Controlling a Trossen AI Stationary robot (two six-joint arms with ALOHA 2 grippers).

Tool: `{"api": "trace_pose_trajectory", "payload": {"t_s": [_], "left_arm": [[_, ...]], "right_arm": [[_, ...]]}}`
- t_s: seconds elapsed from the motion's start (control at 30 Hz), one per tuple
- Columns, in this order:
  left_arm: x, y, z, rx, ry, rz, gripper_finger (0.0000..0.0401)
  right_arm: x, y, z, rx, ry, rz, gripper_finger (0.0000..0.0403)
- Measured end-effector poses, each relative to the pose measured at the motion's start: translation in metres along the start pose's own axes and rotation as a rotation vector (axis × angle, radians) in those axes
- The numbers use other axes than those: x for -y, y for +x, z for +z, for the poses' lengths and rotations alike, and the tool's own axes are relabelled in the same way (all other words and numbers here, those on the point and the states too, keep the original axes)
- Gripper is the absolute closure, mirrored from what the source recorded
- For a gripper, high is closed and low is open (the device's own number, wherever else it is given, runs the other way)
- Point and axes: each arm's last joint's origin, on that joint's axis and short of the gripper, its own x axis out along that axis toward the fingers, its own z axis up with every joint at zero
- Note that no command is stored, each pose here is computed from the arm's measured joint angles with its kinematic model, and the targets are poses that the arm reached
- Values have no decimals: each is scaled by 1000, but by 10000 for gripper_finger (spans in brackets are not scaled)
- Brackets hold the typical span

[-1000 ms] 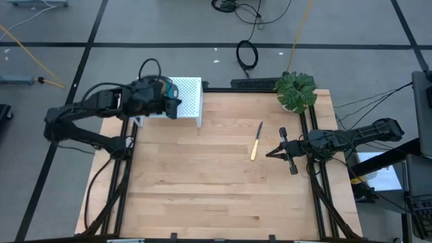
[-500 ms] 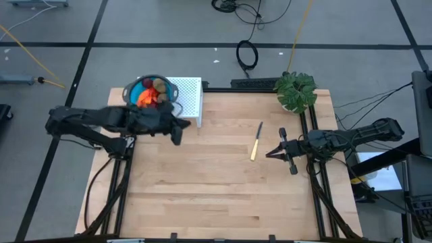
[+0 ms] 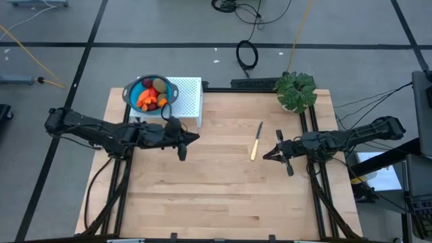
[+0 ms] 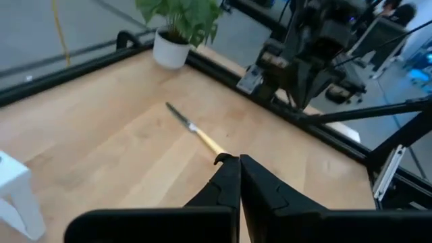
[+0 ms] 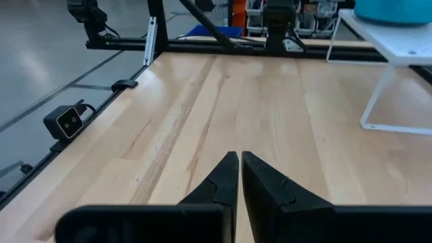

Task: Pick & Place Fruit
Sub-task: Put the yellow knife on the shelf

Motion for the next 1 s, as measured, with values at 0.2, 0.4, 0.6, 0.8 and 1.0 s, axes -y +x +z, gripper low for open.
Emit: {"api": "trace_pose_trajectory", "payload": {"t_s": [0.2,0.4,0.6,0.8,1.0], "left_arm": [[-12,-18,-7,37,60,-19,399],[-26,-50,-7,113,120,-74,399],[-37,-75,-12,168,190,-157,398],[-48,-88,-22,199,245,-183,395],[-56,-96,-32,182,265,-232,394]], "right_arm": [[4,7,-1,-7,62,-128,387],[7,12,2,8,149,-254,387],[10,17,16,25,192,-374,387],[11,23,35,-15,228,-457,387],[11,35,57,-120,290,-529,387]]}}
